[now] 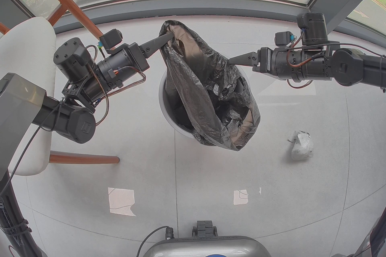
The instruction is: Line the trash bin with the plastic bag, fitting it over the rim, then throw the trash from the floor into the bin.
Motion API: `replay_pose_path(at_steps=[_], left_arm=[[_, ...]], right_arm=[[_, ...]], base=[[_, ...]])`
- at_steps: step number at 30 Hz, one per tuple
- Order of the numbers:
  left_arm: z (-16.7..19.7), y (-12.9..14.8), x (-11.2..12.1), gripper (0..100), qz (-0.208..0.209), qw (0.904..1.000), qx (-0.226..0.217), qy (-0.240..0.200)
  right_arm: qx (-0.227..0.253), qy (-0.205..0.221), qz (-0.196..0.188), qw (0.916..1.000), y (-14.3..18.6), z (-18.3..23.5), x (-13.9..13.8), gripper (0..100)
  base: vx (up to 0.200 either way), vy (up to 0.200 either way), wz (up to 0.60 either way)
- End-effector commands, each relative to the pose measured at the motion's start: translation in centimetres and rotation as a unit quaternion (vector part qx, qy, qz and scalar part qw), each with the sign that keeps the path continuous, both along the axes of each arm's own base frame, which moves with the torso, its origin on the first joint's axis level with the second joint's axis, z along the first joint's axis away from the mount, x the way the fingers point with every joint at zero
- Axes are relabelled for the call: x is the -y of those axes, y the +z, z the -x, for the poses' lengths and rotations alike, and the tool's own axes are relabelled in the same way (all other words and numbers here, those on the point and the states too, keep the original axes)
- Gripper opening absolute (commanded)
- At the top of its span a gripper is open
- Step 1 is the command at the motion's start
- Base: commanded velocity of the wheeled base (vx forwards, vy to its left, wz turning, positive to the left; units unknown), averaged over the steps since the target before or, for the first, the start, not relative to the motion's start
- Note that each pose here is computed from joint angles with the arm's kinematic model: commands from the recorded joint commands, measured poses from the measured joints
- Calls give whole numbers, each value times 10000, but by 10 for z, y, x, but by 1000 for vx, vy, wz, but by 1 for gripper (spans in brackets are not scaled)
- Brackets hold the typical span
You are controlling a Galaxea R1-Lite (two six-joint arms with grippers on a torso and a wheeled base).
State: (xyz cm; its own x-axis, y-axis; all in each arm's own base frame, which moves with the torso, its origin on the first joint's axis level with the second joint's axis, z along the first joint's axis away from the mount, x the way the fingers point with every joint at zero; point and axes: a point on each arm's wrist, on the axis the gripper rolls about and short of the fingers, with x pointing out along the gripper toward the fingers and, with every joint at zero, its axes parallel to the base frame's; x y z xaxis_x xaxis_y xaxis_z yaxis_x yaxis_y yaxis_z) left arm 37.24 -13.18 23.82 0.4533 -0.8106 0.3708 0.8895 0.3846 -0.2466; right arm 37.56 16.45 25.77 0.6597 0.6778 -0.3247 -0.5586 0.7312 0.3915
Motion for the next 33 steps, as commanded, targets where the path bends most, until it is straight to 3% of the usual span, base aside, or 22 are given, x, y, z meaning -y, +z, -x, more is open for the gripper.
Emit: replay_pose_path(at_steps=[1, 10, 20, 33], left_arm=[[5, 5, -2, 0, 13, 10000, 40, 0], [3, 4, -3, 0, 6, 10000, 18, 23], [3, 3, -3, 0, 1, 10000, 3, 23], [3, 3, -2, 0, 4, 10000, 11, 15]], right_arm=[[-65, 62, 22, 10000, -14, -16, -12, 100], [-111, 319, -322, 9989, 2, -3, -29, 100], [103, 219, -444, 9987, 28, 14, -12, 100], [-216, 470, -269, 9983, 10, 31, -26, 100]], base=[[0, 0, 0], [0, 0, 0], [0, 0, 0], [0, 0, 0]])
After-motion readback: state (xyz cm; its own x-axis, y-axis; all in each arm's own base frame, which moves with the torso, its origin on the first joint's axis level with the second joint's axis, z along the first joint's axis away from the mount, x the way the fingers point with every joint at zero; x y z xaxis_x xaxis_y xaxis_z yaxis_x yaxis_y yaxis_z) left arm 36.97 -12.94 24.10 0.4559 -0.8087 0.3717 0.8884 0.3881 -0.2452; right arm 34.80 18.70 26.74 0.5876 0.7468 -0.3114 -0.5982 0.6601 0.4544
